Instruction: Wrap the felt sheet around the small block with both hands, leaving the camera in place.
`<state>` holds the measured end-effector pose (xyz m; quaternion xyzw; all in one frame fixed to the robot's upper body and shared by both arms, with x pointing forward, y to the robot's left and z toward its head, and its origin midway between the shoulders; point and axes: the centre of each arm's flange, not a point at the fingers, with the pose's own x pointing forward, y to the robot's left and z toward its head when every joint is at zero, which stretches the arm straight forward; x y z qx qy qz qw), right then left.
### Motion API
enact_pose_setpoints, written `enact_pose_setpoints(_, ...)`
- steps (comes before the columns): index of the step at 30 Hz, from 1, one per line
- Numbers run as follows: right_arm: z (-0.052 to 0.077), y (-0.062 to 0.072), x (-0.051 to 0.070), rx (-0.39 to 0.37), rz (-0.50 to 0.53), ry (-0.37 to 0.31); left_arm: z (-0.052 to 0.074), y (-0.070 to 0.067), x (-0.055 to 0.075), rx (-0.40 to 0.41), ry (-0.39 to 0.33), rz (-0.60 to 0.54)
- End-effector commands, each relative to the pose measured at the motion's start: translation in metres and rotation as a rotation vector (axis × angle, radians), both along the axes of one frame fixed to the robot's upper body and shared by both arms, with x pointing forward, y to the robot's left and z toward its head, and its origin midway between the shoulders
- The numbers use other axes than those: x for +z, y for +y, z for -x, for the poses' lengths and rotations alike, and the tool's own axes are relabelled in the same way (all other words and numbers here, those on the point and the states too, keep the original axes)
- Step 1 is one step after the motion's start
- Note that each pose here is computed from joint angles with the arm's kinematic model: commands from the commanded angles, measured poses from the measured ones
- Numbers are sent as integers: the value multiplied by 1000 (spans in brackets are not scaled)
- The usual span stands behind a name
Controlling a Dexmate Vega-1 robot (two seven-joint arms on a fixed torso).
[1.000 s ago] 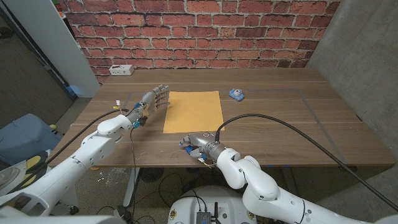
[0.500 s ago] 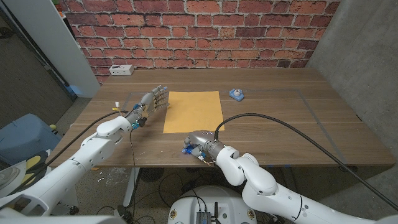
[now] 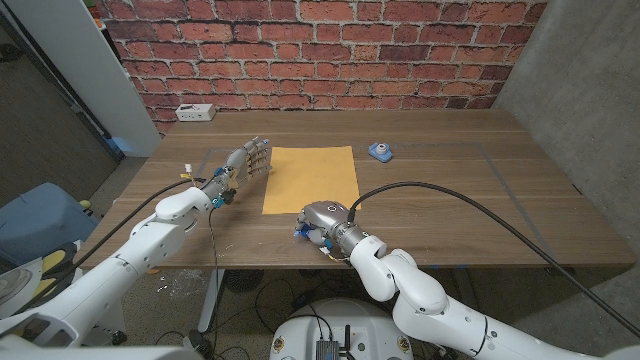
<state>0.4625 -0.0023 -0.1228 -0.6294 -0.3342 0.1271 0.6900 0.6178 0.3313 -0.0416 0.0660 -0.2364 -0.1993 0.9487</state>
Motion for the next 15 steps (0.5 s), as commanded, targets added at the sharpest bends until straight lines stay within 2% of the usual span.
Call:
enact_pose_setpoints(1, -8, -2, 20, 30, -43, -56, 4, 4, 2, 10, -10, 13)
enact_pose_setpoints(7, -15, 0, 31, 44, -32, -82, 5, 7, 2, 17, -16, 20)
enact_pose_setpoints(15, -31, -2, 49, 37, -64, -135, 2, 6, -2, 15, -10, 31)
